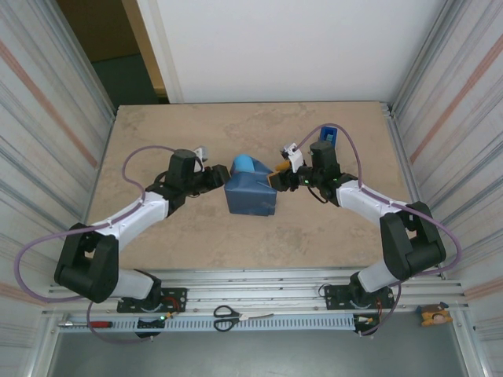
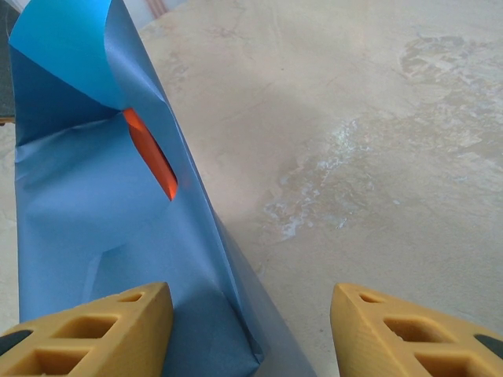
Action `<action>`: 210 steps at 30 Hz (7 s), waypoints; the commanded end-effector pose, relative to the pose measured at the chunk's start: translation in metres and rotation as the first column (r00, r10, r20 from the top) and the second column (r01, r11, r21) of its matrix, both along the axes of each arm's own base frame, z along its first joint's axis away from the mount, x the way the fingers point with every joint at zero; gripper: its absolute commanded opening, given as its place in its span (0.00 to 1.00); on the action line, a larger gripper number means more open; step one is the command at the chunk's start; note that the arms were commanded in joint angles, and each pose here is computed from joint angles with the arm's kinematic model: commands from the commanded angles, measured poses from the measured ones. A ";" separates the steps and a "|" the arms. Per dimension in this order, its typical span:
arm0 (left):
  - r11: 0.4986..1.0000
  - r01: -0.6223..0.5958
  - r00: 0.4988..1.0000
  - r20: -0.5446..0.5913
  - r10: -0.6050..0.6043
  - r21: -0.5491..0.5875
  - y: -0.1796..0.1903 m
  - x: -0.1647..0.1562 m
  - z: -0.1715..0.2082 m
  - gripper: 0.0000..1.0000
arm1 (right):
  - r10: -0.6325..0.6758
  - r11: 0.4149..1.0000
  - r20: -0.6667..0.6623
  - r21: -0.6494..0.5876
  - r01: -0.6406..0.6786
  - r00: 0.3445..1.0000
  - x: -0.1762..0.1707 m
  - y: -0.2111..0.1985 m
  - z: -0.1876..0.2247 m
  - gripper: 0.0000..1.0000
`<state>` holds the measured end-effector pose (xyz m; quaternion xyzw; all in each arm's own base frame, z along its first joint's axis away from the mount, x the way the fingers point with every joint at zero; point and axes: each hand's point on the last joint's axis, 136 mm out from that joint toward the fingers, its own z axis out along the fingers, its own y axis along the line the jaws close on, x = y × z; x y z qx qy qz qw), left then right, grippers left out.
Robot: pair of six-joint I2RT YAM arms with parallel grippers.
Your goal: Wrap the gift box in paper
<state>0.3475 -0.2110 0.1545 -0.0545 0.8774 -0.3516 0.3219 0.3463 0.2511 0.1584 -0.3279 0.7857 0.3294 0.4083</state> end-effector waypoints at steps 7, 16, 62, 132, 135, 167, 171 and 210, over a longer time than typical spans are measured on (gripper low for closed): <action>0.990 0.131 0.989 0.059 -0.133 0.045 -0.020 -0.016 -0.002 0.56 | 0.009 0.992 -0.178 -0.119 -0.030 0.984 -0.030 -0.007 -0.053 0.55; 0.982 0.153 0.988 -0.020 -0.152 0.113 -0.014 -0.025 -0.031 0.57 | 0.012 0.993 -0.181 -0.117 -0.033 0.984 -0.029 -0.006 -0.050 0.55; 0.961 0.221 0.973 -0.108 -0.205 0.167 -0.021 -0.041 -0.057 0.47 | 0.017 0.999 -0.044 -0.035 -0.018 0.999 0.019 0.062 0.020 0.98; 0.977 0.161 0.985 -0.081 -0.151 0.137 -0.010 -0.020 -0.033 0.56 | -0.059 0.995 -0.032 0.081 0.061 0.998 0.035 0.028 0.074 0.86; 0.977 0.166 0.985 -0.064 -0.159 0.134 -0.010 -0.021 -0.030 0.58 | 0.001 0.993 -0.098 0.117 0.011 0.995 0.036 0.034 0.076 0.82; 0.982 0.133 0.990 -0.068 -0.125 0.137 -0.007 -0.017 -0.031 0.62 | 0.209 0.976 -0.528 0.168 -0.140 0.823 0.016 0.065 0.032 0.27; 0.983 0.124 0.991 -0.071 -0.115 0.134 -0.007 -0.016 -0.031 0.63 | 0.206 0.978 -0.539 0.139 -0.155 0.816 0.011 0.065 0.027 0.28; 0.998 0.058 0.998 -0.003 -0.058 0.008 0.010 -0.016 0.034 0.71 | 0.268 0.950 -0.401 -0.041 -0.310 0.876 -0.017 0.057 -0.005 0.68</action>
